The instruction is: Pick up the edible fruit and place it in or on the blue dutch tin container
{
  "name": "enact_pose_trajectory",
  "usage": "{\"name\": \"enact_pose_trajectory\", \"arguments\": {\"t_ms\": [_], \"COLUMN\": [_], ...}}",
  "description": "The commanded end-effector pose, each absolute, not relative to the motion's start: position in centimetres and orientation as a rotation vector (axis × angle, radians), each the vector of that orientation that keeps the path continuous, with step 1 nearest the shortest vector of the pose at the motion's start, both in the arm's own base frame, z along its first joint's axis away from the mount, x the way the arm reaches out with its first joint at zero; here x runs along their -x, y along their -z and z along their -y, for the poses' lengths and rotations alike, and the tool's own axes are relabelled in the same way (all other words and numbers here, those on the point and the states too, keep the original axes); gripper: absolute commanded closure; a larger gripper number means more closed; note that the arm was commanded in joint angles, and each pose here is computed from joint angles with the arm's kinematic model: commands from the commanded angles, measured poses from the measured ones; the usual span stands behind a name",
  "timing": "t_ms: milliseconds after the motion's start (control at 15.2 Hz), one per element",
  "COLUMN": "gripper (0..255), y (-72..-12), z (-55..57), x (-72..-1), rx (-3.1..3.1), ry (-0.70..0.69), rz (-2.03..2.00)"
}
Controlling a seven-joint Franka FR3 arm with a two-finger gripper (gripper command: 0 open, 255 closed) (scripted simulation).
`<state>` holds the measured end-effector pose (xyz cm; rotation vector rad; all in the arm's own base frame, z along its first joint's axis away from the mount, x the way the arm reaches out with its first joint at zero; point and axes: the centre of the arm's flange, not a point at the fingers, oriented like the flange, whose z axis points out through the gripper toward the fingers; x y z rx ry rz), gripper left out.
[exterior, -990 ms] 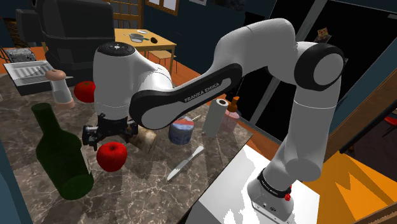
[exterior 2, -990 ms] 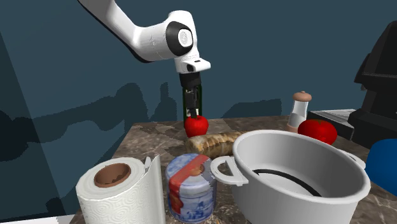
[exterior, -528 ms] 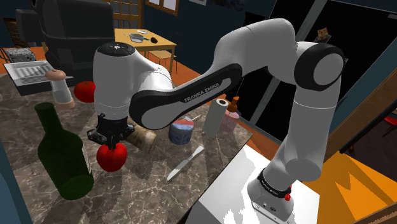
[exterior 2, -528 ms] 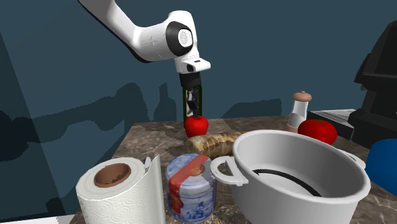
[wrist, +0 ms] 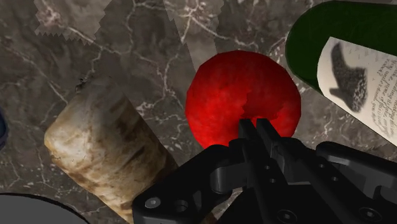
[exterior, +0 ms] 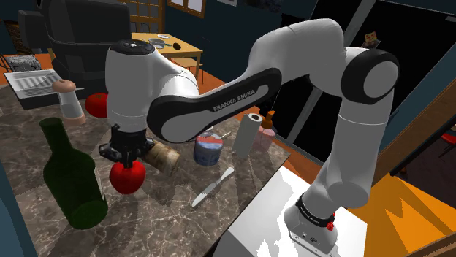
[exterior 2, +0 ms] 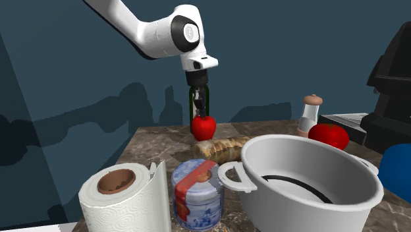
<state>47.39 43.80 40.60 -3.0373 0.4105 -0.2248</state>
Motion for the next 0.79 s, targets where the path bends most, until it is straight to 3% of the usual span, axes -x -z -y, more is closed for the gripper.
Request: {"name": "enact_pose_trajectory", "arguments": {"t_ms": [0, 726], "gripper": [255, 255], "y": [-41.7, -47.5], "z": [-43.8, -43.8], "x": [-47.4, -47.4], "rx": [3.037, 3.037], "ry": [0.225, 0.225], "rz": [-0.411, -0.411]}}
